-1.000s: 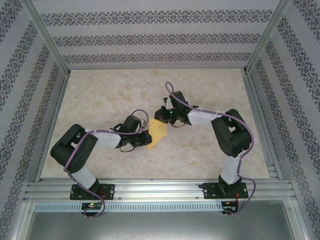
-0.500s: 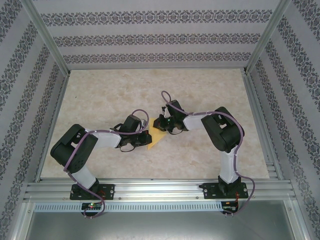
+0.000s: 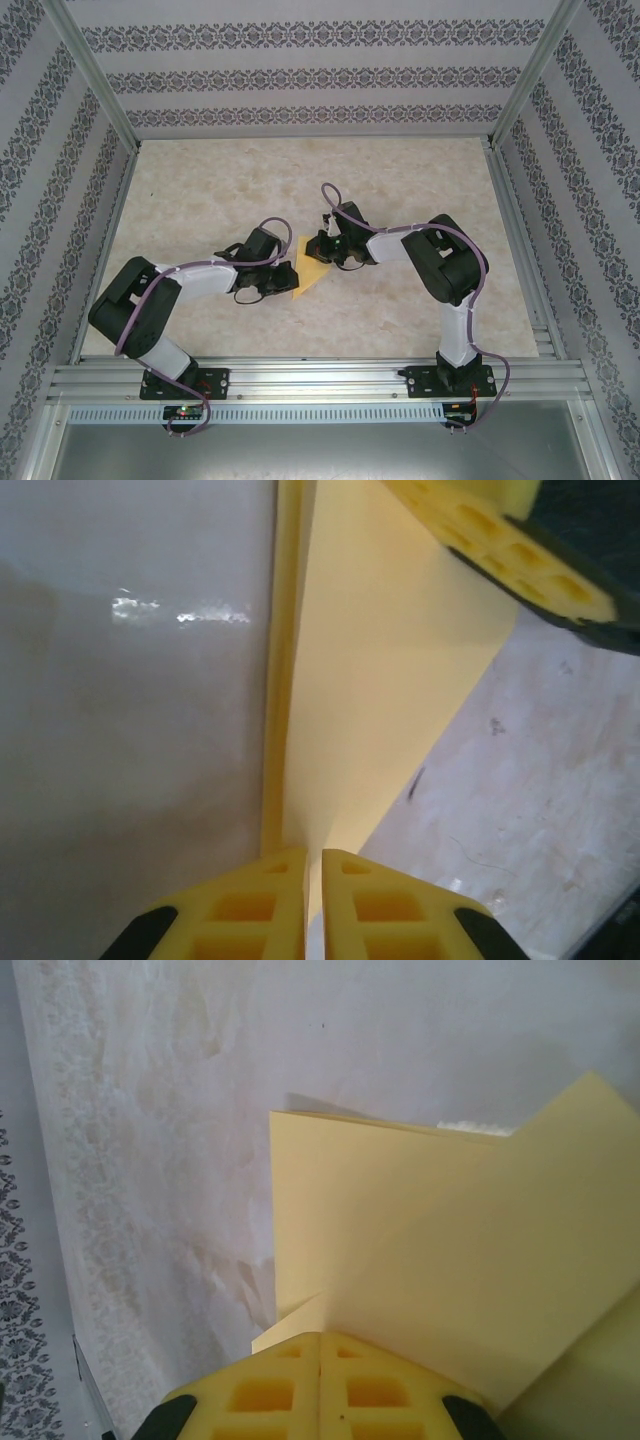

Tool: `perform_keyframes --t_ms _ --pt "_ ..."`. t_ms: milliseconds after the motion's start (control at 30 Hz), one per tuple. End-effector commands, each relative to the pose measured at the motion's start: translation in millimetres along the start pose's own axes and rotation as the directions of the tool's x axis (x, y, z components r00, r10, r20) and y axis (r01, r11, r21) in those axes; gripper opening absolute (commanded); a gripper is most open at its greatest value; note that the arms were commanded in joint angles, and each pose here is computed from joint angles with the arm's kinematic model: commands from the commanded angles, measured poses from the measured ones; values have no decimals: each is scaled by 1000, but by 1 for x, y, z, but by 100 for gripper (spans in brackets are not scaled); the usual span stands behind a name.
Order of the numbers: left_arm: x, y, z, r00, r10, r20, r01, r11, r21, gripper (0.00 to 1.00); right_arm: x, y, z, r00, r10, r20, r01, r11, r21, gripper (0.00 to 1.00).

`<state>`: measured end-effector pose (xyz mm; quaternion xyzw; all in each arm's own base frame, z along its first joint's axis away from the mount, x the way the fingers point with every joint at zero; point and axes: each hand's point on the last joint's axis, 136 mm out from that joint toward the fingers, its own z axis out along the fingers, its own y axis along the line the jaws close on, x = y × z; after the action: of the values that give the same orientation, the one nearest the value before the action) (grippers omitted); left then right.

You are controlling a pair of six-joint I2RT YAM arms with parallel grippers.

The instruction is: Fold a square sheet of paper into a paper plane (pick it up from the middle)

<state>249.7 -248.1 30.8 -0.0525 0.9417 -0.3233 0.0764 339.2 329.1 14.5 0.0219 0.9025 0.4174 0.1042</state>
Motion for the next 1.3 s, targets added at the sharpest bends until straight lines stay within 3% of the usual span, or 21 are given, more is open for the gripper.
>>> perform_keyframes --t_ms 0,233,467,933,1267 --pt "-9 -24 -11 999 -46 1 46 993 107 14 33 -60 9 997 63 -54 -52 981 187 5" --pt "-8 -37 -8 998 -51 -42 58 984 168 15 36 -64 9 996 66 -57 -53 979 199 5" --pt "3 -22 10 990 -91 -103 107 982 155 15 37 -67 9 996 66 -60 -52 976 210 6" --pt "44 39 25 971 -145 -192 142 989 -30 10 42 -76 10 995 68 -73 -49 969 242 6" --pt "49 43 14 974 -117 -193 107 992 -64 10 43 -83 11 994 71 -79 -46 961 273 6"
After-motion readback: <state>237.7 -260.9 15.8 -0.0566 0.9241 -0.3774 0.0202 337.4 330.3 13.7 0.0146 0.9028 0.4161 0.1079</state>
